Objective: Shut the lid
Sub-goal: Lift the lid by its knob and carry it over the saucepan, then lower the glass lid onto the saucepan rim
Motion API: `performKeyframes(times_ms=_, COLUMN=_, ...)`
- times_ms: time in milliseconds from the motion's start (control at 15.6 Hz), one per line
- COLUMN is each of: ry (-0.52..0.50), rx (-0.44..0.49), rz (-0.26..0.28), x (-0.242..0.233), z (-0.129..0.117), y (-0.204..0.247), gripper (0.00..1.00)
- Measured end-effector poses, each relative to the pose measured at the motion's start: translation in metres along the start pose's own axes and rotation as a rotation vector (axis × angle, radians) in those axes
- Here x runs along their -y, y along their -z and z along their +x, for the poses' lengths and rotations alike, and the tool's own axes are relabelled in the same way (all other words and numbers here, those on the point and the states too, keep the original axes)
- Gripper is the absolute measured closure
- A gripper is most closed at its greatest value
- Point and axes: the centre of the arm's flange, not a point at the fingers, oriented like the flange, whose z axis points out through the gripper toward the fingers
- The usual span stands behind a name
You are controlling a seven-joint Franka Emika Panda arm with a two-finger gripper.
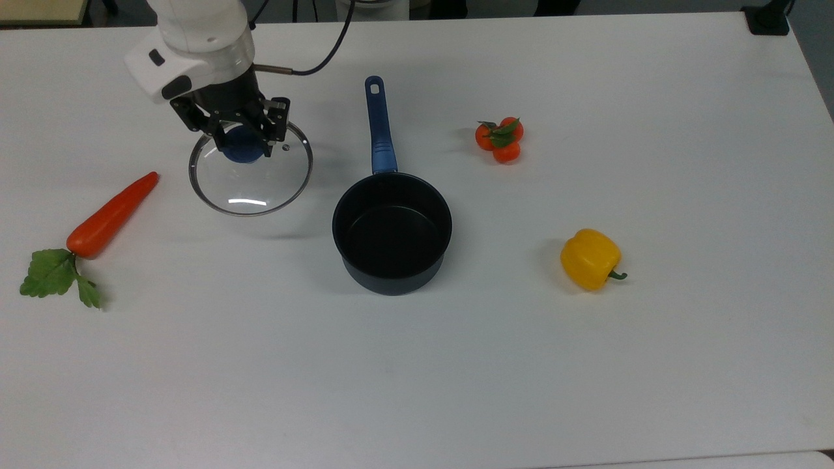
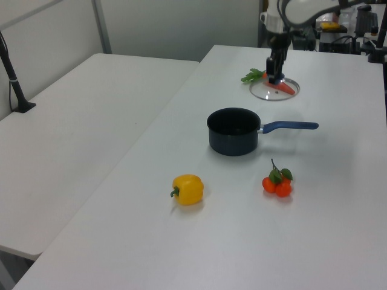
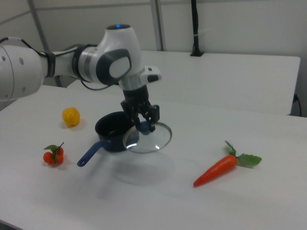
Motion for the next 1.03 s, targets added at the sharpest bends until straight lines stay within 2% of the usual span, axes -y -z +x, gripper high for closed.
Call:
performKeyframes(times_ms=257, ry=0.053, rx=-0.037, rz=0.006, x=0.06, z=0.011, y=0.034, gripper=0.39)
performKeyframes(times_ms=578, ry=0.122, rx=-0.06, rz=0.017, x=0.138, z=0.011, y=0.048, gripper=0.39)
performKeyframes(times_ms=1027, ry=0.16, rx=-0.045, rz=0.02, x=0.169, z=0.033, y=0.007, gripper=0.39)
